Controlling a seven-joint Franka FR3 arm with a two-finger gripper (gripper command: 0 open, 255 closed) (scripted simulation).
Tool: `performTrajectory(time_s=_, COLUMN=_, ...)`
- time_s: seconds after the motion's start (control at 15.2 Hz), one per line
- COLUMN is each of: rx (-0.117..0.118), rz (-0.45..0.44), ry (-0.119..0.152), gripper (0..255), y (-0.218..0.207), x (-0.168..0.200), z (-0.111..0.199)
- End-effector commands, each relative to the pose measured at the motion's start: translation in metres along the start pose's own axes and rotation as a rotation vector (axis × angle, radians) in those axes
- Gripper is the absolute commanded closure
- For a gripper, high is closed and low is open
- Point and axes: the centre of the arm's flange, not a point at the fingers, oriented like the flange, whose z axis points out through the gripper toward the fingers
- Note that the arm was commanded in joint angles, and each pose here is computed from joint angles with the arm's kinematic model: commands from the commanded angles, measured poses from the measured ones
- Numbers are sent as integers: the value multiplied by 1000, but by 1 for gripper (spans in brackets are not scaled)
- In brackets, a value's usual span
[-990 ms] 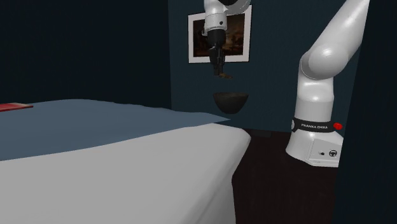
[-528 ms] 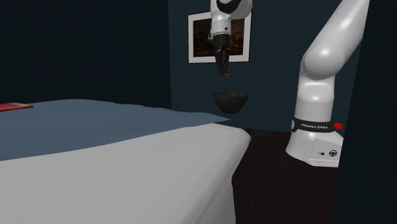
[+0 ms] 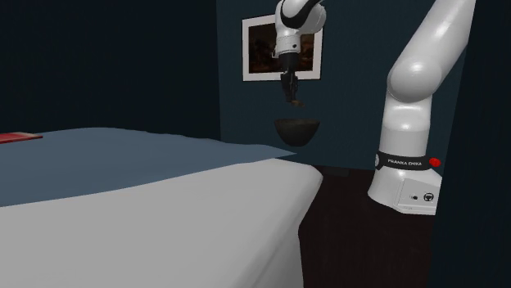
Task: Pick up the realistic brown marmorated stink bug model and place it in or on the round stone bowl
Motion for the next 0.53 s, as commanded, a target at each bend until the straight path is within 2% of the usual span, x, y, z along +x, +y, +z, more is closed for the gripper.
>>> performTrajectory(time_s=0.0, rx=0, rz=0, ry=1, gripper=255, y=1, x=2, z=10)
performTrajectory(time_s=0.46, rx=0, rz=0, ry=1, gripper=255, y=2, x=5, z=47)
